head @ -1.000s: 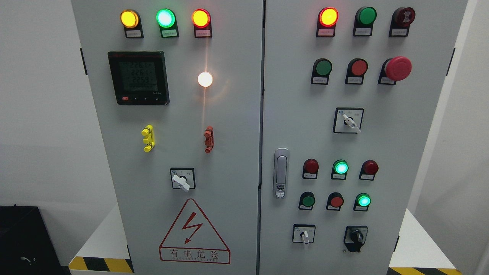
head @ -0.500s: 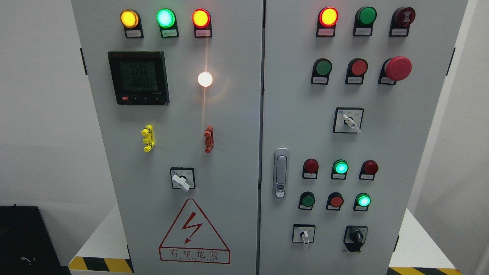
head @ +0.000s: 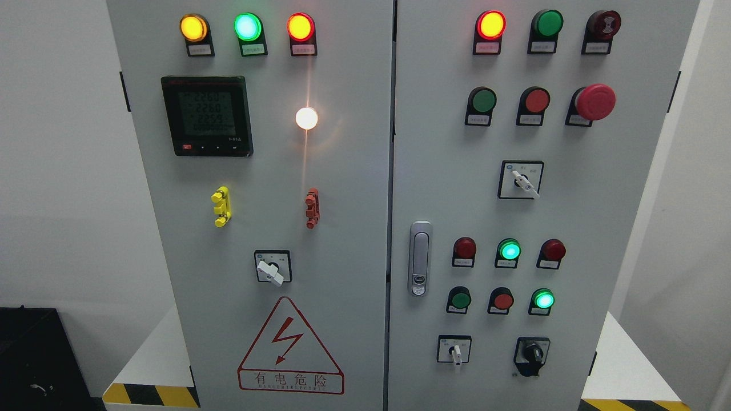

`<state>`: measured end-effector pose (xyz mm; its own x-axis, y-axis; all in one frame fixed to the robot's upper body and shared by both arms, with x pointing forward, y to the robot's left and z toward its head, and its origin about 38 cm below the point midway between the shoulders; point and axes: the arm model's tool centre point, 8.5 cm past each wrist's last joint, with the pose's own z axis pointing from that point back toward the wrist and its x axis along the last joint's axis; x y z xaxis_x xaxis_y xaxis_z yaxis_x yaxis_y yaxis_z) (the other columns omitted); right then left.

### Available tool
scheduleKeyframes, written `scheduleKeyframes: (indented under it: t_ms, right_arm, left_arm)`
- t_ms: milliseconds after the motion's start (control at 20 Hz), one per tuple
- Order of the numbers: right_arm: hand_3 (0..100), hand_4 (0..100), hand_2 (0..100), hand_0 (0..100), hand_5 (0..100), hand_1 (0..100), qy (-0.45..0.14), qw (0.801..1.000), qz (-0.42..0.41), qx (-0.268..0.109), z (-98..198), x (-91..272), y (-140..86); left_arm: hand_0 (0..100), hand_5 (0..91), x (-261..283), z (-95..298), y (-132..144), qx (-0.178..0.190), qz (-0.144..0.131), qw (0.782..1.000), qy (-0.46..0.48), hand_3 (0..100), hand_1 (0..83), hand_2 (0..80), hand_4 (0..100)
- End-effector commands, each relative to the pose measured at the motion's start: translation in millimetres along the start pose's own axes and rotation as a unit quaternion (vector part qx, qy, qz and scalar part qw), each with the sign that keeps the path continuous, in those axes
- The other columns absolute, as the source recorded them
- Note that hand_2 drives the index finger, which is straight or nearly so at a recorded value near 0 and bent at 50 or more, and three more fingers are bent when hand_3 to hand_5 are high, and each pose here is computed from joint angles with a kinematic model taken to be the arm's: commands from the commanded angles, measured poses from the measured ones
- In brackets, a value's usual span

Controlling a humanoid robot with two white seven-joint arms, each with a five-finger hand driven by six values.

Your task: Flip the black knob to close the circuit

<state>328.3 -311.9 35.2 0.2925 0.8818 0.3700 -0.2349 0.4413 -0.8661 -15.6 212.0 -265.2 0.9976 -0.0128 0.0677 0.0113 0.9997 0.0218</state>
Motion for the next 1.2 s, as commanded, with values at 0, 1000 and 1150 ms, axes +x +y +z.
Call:
scheduleKeyframes:
  t_ms: [0,1000,1150]
  right_arm:
    - [100,93,90,0,91,0,-0.031,0.996,0.017,-0.087,2.3,49.2,-55.2]
    - [100,93,90,0,91,0,-0.026,0.99,0.029,-0.134,-21.9,94.7,-116.9]
    - [100,93,90,0,91,0,-0.026,0.99,0.03,-0.132,-23.0,97.9,-119.8]
  left_arm:
    - [12,0.0,0.0,0.0,0.1,0.0,0.0,1.0,0.0,0,55.6,0.0,0]
    - [12,0.0,0.0,0.0,0.1,0.0,0.0,1.0,0.0,0,55.6,0.0,0]
    - [12,0.0,0.0,0.0,0.1,0.0,0.0,1.0,0.0,0,55.6,0.0,0]
